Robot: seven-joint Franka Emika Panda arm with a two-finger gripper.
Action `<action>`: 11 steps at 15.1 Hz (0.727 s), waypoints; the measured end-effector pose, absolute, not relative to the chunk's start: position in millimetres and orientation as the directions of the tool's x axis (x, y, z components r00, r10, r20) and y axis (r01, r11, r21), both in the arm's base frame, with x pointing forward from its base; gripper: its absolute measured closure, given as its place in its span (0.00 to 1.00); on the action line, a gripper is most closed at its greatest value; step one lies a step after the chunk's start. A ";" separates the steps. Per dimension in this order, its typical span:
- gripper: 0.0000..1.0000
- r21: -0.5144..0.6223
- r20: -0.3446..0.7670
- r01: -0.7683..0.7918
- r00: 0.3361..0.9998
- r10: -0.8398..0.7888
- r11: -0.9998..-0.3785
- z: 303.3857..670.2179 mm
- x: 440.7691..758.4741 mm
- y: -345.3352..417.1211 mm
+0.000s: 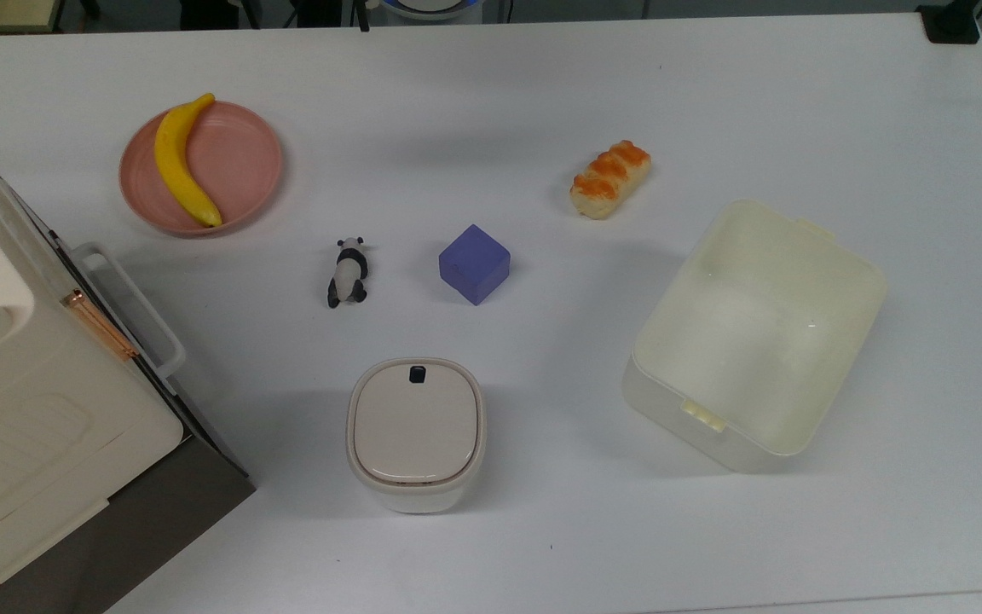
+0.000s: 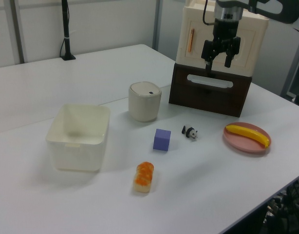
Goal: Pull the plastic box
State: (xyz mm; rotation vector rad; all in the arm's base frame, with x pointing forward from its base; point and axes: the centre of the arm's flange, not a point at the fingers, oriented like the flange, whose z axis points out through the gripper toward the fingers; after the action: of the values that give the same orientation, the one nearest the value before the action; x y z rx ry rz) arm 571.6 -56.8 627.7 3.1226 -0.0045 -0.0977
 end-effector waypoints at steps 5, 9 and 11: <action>0.00 0.005 -0.074 0.069 0.995 0.068 -0.998 621.5 574.5 -51.1; 0.00 -0.012 -0.096 0.160 0.982 0.160 -0.987 605.5 583.8 -17.0; 0.00 -0.037 -0.084 0.218 0.972 0.220 -0.975 597.6 591.3 -0.4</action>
State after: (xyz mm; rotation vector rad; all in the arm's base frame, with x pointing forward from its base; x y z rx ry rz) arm 591.3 -0.4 597.6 3.1464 0.3494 -0.1384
